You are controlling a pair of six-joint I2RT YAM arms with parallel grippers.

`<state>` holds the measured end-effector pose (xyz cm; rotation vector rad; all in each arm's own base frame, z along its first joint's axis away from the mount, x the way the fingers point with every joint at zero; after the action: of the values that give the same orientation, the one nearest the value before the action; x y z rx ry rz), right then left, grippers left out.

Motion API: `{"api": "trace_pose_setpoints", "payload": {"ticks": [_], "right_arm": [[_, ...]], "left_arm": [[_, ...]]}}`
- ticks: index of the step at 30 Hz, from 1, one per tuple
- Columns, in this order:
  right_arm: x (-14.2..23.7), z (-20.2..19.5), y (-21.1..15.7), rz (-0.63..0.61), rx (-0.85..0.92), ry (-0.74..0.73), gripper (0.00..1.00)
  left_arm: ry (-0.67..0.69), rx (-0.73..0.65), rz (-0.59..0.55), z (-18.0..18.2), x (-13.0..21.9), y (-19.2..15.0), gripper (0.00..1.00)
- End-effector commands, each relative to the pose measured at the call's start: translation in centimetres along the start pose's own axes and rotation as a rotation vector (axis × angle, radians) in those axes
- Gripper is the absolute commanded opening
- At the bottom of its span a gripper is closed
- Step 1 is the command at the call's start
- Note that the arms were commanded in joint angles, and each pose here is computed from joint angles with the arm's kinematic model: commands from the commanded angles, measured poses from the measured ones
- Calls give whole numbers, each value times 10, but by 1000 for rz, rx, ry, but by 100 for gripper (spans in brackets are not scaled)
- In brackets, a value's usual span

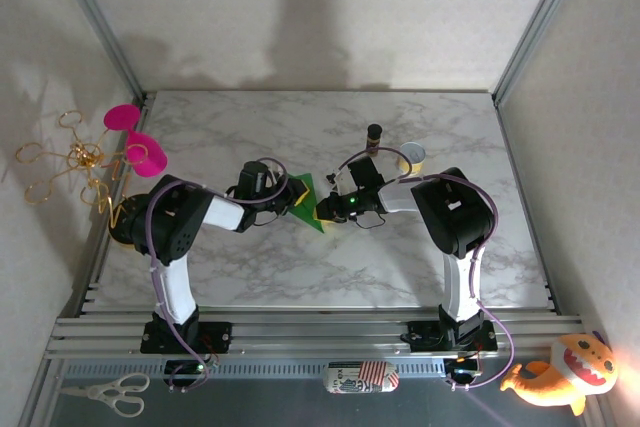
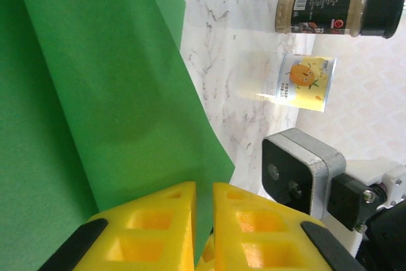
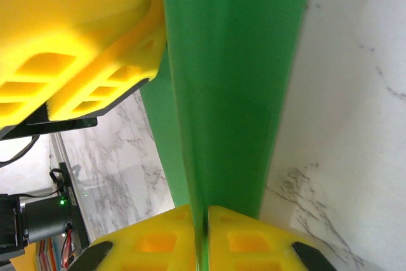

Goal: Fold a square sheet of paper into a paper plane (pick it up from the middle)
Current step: Fourth fold the wing at the center of the table.

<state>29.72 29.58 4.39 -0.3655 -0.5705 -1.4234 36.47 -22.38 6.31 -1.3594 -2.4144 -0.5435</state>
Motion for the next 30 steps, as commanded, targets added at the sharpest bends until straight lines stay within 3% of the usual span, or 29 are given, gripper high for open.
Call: {"api": "trace_pose_setpoints", "payload": {"ticks": [1,30], "right_arm": [[-13,-65,-27,43,-127,-243,14],[-11,-70,-29,52,-127,-280,14]], "left_arm": [[8,-17,24,3,-6,-3,15],[35,-25,57,16,-14,-10,16]]}}
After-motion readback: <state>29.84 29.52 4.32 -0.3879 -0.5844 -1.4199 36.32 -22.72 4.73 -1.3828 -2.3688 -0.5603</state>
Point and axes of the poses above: each hand's point on the last joint's axis, 136 mm out from that joint toward the fingers, its own x axis back along the fingers, its own z axis along the line the jaws close on, y = z × x, the point moved 4 cm from there along x, back along the fingers, and after that the axes turned 8 degrees about -x, right-handed, at the moved point
